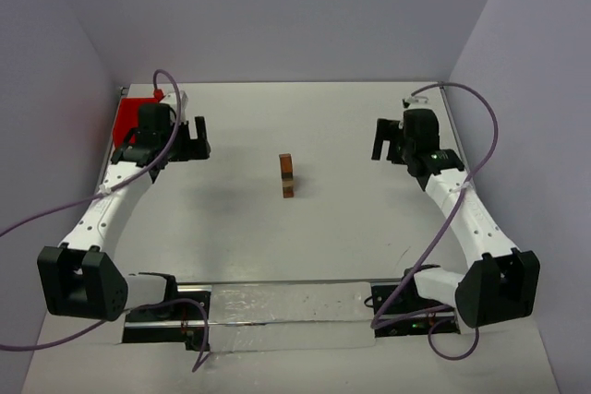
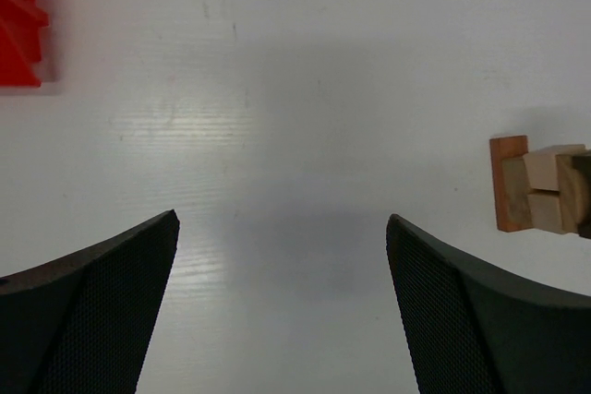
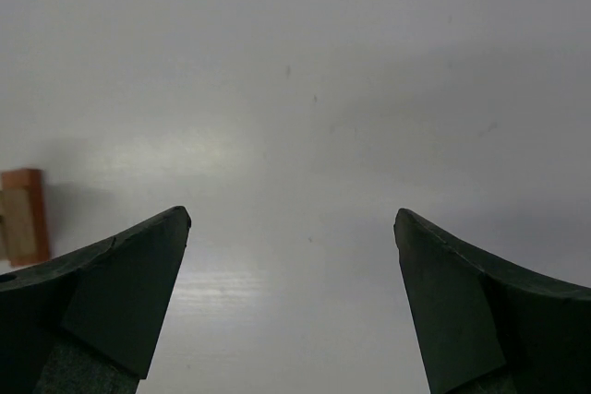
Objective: Build the wood block tower
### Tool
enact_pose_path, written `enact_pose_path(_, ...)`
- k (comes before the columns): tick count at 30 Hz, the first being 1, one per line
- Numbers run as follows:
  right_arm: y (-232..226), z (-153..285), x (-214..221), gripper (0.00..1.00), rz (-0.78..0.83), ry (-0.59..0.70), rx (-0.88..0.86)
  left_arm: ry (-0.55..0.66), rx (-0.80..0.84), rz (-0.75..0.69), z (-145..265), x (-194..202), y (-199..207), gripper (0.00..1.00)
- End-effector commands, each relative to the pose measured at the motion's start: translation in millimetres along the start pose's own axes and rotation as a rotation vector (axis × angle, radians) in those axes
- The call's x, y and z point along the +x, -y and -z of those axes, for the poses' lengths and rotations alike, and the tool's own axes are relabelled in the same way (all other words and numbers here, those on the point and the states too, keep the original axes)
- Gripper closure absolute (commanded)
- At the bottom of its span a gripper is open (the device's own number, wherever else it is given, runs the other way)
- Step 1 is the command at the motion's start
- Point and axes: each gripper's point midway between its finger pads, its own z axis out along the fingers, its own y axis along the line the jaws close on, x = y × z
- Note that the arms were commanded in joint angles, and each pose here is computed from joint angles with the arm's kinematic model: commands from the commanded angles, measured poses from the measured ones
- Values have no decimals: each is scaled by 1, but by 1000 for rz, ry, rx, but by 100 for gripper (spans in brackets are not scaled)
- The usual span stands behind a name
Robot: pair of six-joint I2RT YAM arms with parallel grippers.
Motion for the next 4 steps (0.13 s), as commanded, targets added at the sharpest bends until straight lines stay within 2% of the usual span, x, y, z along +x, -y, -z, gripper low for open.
enact_pose_path(1, 17, 11, 8, 0, -12, 20, 24, 120, -52, 56, 16, -19, -23, 1)
enact_pose_path(4, 26, 14, 8, 0, -42, 38, 43, 159, -65, 64, 28, -20, -30, 1)
